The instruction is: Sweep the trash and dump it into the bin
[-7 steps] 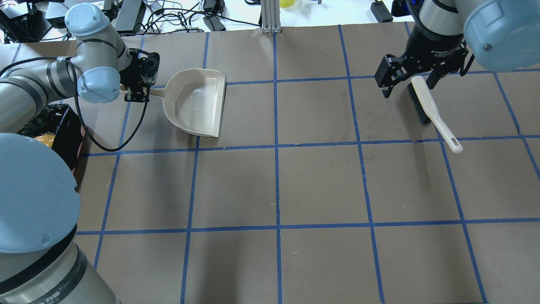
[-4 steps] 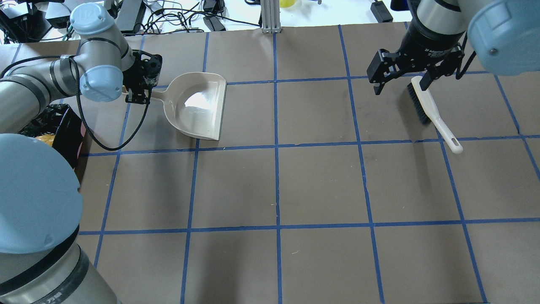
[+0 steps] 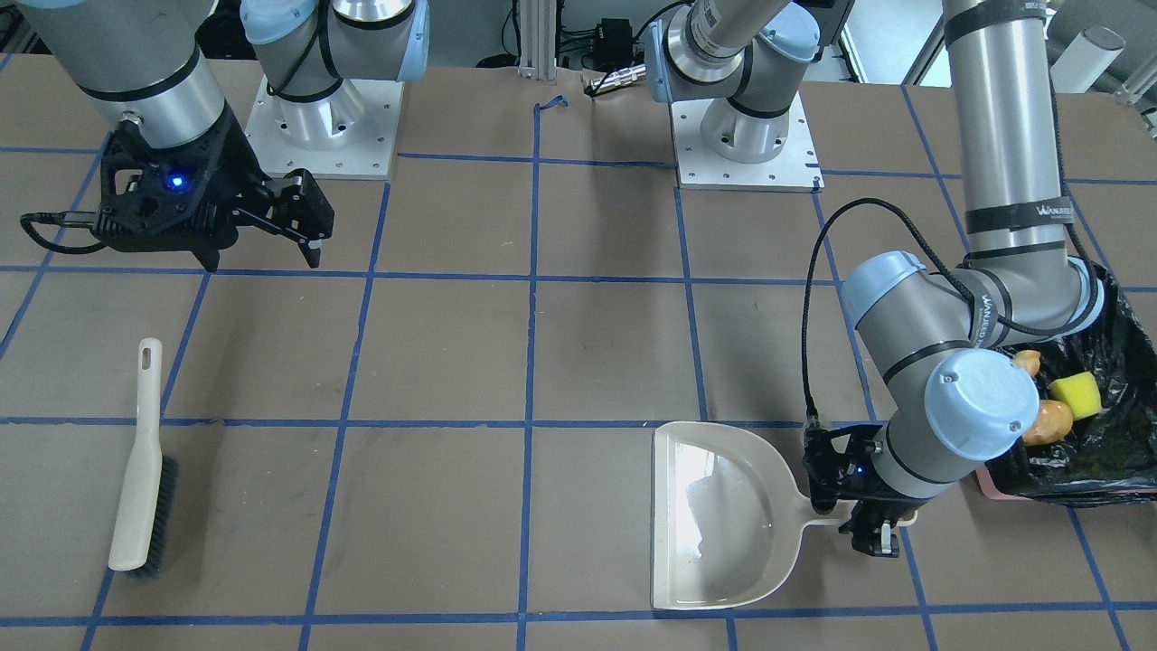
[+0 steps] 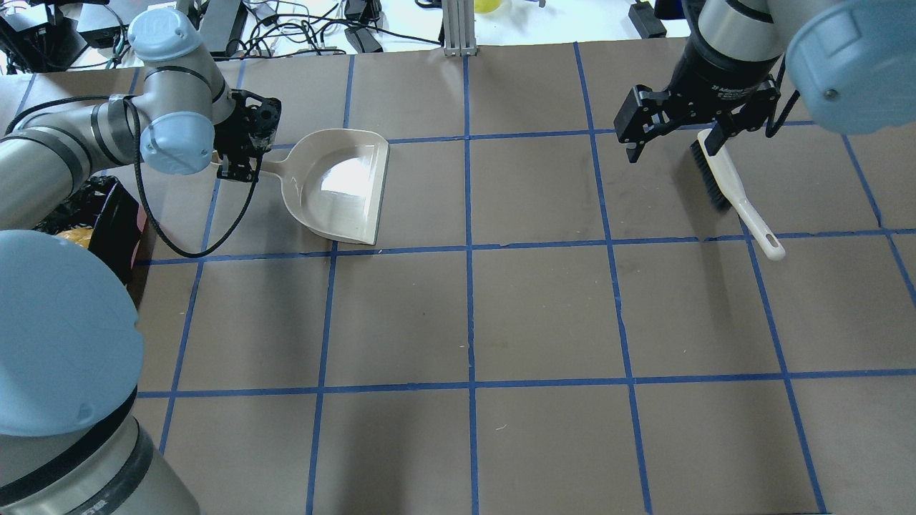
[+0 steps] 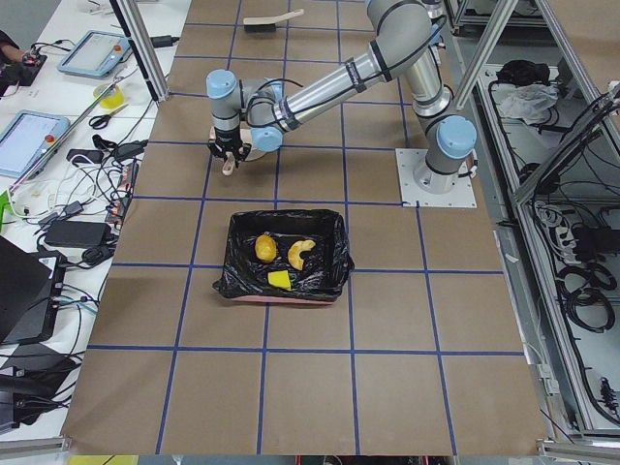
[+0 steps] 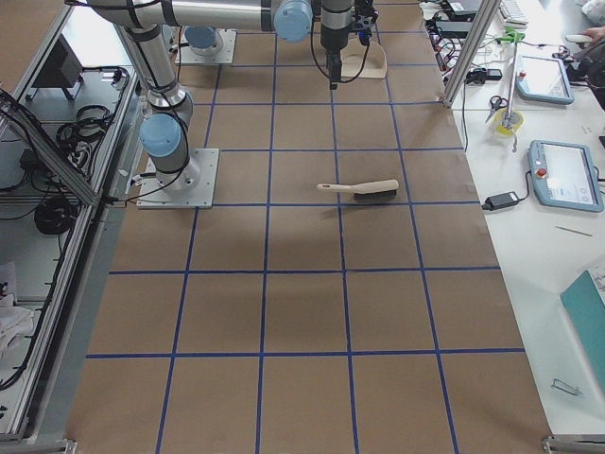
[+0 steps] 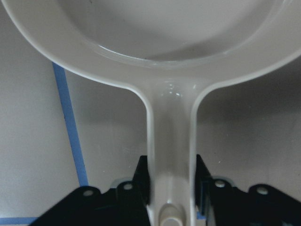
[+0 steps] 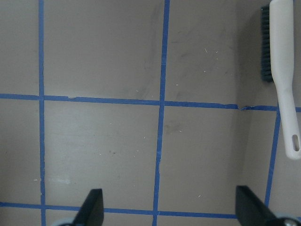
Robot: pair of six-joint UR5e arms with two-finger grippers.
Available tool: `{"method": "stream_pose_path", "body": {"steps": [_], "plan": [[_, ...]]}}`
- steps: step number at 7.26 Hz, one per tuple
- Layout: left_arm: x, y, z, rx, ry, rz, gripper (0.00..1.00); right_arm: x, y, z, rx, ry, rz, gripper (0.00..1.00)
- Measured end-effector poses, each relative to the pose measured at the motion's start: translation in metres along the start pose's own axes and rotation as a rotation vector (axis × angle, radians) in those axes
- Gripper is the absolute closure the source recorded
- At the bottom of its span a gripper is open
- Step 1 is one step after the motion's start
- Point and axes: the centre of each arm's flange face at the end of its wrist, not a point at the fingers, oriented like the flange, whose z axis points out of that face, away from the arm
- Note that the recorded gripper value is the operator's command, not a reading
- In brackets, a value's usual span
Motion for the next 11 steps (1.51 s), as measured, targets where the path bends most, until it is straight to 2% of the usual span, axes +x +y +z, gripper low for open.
{"method": "stream_pose_path", "body": {"steps": [1, 6, 8, 11], "plan": [[-0.001, -0.004, 0.000, -0.021, 0.001, 0.008, 0.01, 0.001, 0.002, -0.003, 0.004, 0.009, -0.001, 0.00], [-0.001, -0.011, -0.024, -0.042, -0.024, -0.039, 0.00, 0.001, 0.006, -0.004, 0.004, 0.016, -0.001, 0.00], [0.015, -0.012, -0.062, -0.035, -0.016, -0.171, 0.02, 0.001, 0.006, -0.004, 0.004, 0.016, -0.001, 0.00], [0.065, -0.019, -0.140, -0.022, -0.002, -0.396, 0.04, 0.001, 0.008, -0.001, -0.003, 0.017, 0.000, 0.00]]}}
